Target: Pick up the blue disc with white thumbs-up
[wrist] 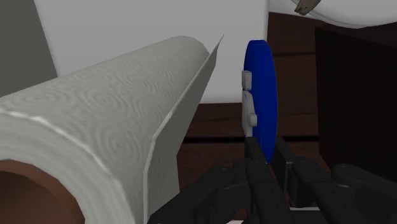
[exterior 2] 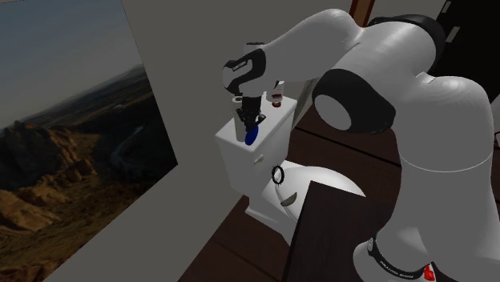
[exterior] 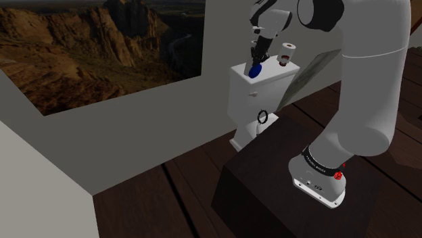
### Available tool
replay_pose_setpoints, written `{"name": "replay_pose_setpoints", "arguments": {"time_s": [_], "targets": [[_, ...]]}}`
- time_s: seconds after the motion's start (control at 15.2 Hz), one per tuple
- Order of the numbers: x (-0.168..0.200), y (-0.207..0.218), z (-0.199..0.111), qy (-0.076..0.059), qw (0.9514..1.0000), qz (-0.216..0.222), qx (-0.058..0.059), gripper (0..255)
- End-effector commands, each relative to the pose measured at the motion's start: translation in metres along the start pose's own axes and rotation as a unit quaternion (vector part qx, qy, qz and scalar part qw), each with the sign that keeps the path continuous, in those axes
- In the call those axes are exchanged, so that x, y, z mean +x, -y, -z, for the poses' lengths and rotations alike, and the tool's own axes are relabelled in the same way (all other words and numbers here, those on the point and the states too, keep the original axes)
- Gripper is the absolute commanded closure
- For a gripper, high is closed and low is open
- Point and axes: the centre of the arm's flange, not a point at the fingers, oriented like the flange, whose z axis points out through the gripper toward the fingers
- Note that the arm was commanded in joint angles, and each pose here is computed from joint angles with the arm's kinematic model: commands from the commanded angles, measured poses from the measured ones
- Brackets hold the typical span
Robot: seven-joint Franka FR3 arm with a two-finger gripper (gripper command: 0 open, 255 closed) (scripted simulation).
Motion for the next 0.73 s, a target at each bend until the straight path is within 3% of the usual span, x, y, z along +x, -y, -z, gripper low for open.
{"name": "replay_pose_setpoints", "arguments": {"time_s": [0.0,0.66], "targets": [[0.001,-0.001,0.012,0.000,1.0000,0.000,0.000,255],[0.006,-0.001,0.055,0.000,1.0000,0.000,0.000,255]]}}
